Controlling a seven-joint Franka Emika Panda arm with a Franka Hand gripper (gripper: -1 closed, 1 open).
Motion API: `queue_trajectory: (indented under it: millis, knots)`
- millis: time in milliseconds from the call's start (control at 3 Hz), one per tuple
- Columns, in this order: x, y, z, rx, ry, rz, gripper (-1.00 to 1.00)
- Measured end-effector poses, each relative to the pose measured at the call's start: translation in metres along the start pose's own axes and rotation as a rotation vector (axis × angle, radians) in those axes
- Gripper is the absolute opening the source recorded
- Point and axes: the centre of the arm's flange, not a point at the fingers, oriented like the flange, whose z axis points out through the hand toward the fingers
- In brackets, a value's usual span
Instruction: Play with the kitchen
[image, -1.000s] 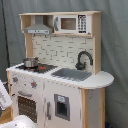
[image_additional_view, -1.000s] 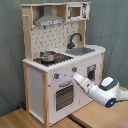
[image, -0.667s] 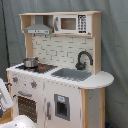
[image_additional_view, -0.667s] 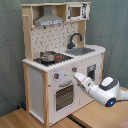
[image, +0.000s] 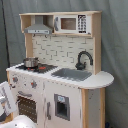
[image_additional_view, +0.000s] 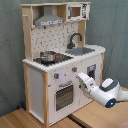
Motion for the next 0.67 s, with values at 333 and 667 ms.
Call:
queue_trajectory:
  millis: [333, 667]
  knots:
    - [-0.019, -0.006, 0.006, 0.009, -0.017, 0.091, 1.00]
    - [-0.032, -0.005, 0.014, 0.007, -0.029, 0.171, 1.00]
